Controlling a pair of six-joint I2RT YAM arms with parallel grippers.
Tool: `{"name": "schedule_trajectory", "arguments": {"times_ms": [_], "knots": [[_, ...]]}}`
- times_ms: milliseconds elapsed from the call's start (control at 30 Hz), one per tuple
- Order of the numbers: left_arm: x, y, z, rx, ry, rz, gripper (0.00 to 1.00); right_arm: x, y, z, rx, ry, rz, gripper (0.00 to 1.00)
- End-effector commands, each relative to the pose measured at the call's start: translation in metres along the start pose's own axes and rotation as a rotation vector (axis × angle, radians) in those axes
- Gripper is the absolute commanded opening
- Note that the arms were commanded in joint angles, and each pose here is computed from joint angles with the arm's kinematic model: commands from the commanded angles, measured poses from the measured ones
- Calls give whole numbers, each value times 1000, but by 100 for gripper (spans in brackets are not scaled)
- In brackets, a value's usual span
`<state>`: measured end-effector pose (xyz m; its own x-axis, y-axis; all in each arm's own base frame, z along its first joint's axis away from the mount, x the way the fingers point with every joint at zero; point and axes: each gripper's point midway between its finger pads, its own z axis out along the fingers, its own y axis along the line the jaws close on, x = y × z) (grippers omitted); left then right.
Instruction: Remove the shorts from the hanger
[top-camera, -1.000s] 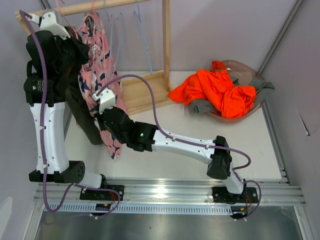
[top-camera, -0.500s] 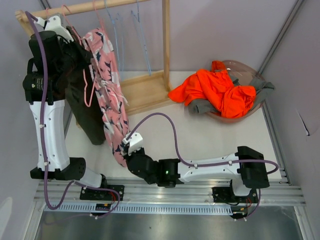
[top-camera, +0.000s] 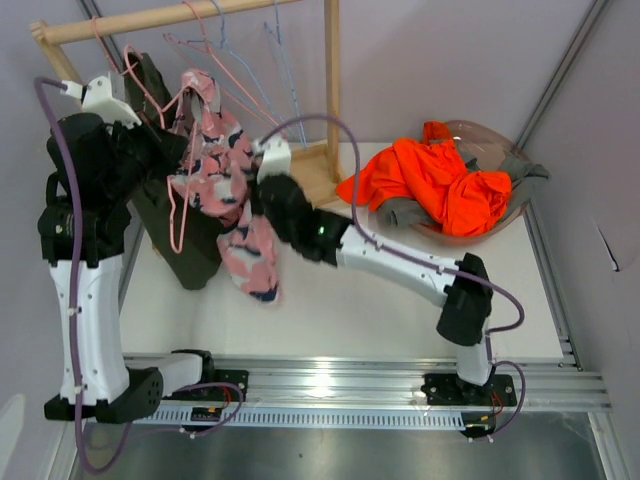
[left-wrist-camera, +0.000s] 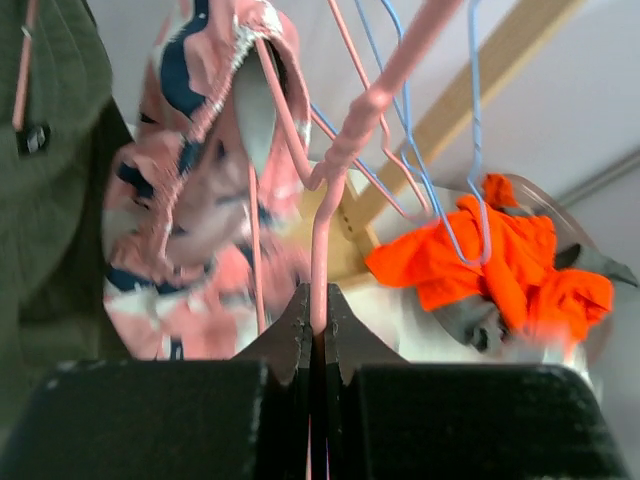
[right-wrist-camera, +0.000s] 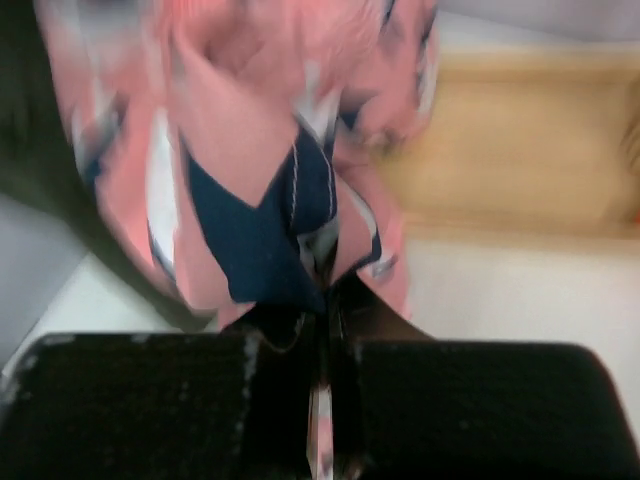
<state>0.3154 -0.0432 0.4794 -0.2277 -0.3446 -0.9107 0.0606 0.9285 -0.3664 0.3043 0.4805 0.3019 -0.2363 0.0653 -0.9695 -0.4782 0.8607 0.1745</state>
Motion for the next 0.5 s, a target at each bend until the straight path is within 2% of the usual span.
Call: {"name": "schedule_trajectory", "arguments": {"times_ms": [0,33,100,200,233,267,300,333,367,400,433,467], "knots": [[1,-23,-27,101,-25,-42,0,-94,-22,28,-23,-107,4,0],[2,-24,-32,102,-25,-34,0,-114,-30,38,-9,-114,-1,0],[-1,-19,-37,72,-33,-17,0,-124,-32,41,-9,-109,-1,0],[-11,-13,-43,20,-50,9,0,-115,-34,26,5,-88,-7,0],[-21,-16,-52,21,-74,13,0,-118,-27,18,-13,-126,30,0],[-20,-16,-50,23,-62,13,0,-96,-39,6,4,-93,20,0],[-23,-21,-54,44,-70,6,0,-94,-48,0,23,-107,38,0],[-21,-30,-56,93,-62,-5,0,-93,-54,-6,28,-122,65,0],[-25,-40,-61,142,-75,-28,0,-73,-73,-4,67,-89,78,0],[-17,-49,-59,197,-45,-39,0,-88,-86,-15,78,-116,106,0],[-6,-73,-66,346,13,-46,0,-89,-98,-18,97,-109,110,0],[2,-84,-65,417,35,-60,0,-94,-108,-20,115,-114,116,0]]}}
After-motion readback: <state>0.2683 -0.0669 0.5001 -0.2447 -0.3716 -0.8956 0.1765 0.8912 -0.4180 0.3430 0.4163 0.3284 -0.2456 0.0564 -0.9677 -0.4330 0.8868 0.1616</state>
